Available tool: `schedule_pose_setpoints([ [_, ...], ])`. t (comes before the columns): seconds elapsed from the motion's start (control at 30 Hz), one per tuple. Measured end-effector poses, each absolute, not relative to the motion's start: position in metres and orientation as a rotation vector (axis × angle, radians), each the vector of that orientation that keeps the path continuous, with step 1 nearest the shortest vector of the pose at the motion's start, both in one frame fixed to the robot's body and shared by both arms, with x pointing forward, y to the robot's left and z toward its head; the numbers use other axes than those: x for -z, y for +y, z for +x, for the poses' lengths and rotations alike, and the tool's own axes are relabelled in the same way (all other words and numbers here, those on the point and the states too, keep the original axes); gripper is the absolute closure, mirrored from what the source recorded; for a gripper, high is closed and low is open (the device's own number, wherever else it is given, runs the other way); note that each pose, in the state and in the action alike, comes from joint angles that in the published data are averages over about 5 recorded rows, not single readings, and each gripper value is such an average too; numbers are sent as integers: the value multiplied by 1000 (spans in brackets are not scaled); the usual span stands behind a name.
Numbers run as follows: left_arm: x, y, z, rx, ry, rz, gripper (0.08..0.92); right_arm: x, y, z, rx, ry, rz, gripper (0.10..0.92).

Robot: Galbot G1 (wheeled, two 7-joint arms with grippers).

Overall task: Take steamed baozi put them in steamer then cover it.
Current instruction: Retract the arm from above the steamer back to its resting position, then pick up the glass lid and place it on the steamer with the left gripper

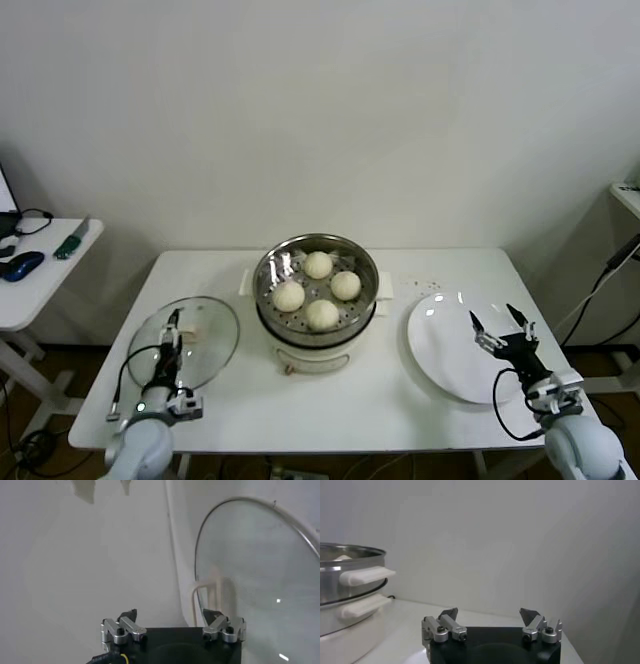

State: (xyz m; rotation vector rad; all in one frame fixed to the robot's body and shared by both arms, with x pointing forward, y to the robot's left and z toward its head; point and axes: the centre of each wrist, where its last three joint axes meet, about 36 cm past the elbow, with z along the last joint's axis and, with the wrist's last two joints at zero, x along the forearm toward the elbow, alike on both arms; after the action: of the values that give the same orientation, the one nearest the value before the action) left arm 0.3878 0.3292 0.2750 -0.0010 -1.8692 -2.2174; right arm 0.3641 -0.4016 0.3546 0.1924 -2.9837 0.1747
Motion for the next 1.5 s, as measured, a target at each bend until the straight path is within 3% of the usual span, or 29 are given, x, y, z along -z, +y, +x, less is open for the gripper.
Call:
schedule_pose_setpoints([
  [0.53, -270, 331, 418, 2233, -1877, 17, 177, -343, -406, 347, -199, -2964, 192, 200],
  [0.63, -269, 332, 421, 2224, -1885, 15, 212, -341, -405, 346, -200, -2962, 192, 200],
  [1.3, -268, 333, 425, 2189, -1913, 10, 784, -329, -396, 343, -187, -2962, 181, 200],
  [1.5, -275, 336, 421, 2199, -1910, 34, 847, -328, -396, 342, -193, -2962, 183, 200],
])
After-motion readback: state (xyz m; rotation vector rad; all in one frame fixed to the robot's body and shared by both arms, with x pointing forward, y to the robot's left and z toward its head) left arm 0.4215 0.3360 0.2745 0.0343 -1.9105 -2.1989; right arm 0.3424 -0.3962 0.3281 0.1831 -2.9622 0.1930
